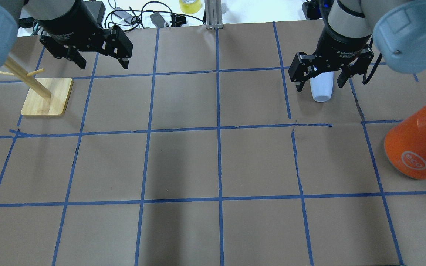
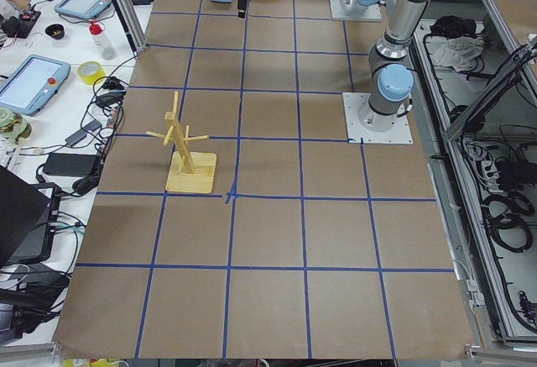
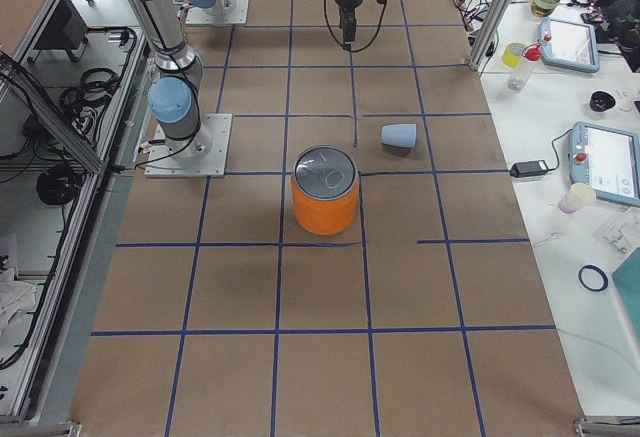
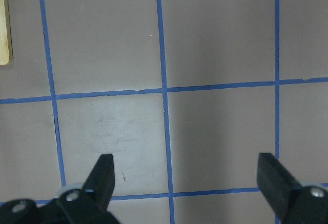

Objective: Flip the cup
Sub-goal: 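Lower the open right gripper over the upside-down light blue cup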

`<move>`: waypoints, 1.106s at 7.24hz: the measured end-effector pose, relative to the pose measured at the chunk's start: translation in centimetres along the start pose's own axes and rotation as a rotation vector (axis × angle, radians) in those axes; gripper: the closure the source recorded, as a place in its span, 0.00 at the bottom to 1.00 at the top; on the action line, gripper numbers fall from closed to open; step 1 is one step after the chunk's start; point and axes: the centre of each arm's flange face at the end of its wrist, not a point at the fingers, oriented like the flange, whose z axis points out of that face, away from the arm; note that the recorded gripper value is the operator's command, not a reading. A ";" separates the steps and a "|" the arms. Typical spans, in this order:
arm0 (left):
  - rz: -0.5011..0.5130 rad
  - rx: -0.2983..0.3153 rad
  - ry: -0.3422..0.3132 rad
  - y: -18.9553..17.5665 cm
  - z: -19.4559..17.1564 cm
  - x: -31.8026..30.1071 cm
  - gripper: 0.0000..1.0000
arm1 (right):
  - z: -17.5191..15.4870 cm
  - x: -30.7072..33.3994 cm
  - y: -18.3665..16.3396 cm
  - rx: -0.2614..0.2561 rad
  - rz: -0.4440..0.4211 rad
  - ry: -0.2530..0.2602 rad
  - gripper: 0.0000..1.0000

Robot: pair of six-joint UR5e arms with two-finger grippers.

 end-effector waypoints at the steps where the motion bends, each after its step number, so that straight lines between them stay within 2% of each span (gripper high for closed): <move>1: 0.000 0.000 0.000 0.0 0.0 0.0 0.00 | 0.1 0.0 0.0 -0.001 0.000 -0.001 0.00; 8: -0.001 0.000 0.000 0.0 0.0 0.0 0.00 | 0.2 0.0 -0.2 -0.001 -0.002 0.007 0.00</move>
